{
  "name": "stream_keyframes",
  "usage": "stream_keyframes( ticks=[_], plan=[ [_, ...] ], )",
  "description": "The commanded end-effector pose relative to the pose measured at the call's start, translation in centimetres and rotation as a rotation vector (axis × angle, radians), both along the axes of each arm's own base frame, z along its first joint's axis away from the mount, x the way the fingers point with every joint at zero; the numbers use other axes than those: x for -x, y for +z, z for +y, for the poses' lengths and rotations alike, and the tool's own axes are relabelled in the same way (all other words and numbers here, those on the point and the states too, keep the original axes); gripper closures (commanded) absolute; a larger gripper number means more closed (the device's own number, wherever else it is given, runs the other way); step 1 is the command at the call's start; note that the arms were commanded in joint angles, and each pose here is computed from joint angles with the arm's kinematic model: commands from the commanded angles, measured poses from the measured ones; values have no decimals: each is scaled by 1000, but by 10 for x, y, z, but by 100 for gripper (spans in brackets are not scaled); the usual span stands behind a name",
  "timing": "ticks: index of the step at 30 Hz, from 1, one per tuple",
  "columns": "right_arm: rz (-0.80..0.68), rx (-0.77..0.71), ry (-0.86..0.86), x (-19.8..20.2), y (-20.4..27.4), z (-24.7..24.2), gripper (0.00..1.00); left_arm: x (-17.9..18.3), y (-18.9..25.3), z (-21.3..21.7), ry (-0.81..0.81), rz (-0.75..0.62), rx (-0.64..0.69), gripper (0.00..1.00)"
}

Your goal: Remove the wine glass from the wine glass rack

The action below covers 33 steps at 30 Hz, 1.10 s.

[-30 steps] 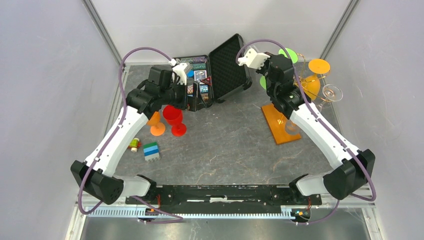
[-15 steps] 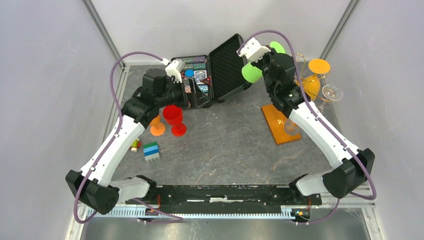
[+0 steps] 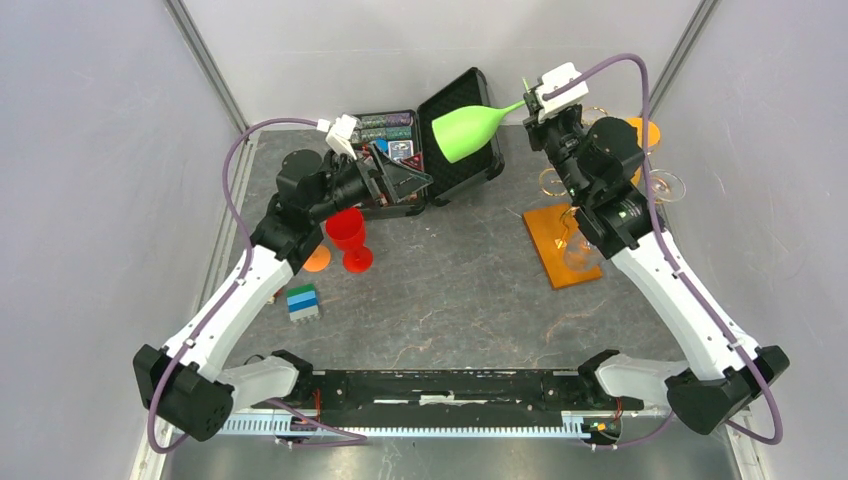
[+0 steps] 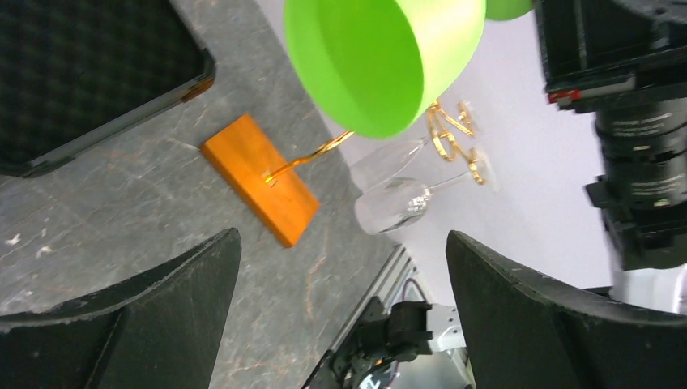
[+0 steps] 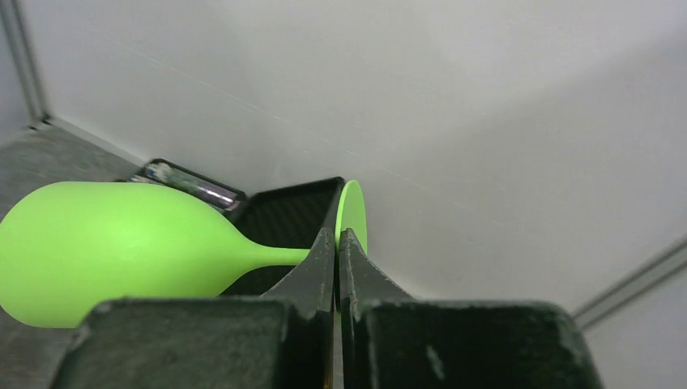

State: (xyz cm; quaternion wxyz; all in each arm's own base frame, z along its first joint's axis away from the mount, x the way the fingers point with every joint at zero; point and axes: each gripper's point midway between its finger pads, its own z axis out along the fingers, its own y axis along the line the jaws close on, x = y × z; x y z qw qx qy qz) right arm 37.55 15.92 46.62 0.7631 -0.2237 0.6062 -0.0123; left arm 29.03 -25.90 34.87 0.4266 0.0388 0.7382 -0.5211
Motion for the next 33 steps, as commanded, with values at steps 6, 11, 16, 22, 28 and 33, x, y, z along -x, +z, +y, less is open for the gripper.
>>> stream_keyframes(
  ticks=[6,11,16,22,28,33],
  plan=[
    [67,-266,268,31,12,40,100,24,72,16,46,-153,209,0],
    [95,-278,314,33,0,50,100,36,78,29,95,-166,241,0],
    [137,-326,373,32,-13,63,100,40,75,30,94,-103,281,0],
    [159,-372,380,26,-25,69,100,35,67,31,126,-32,300,15],
    [192,-426,402,23,-38,77,100,28,65,23,102,-3,321,33],
    [220,-429,408,21,-52,83,100,23,62,16,71,15,316,43]
  ],
)
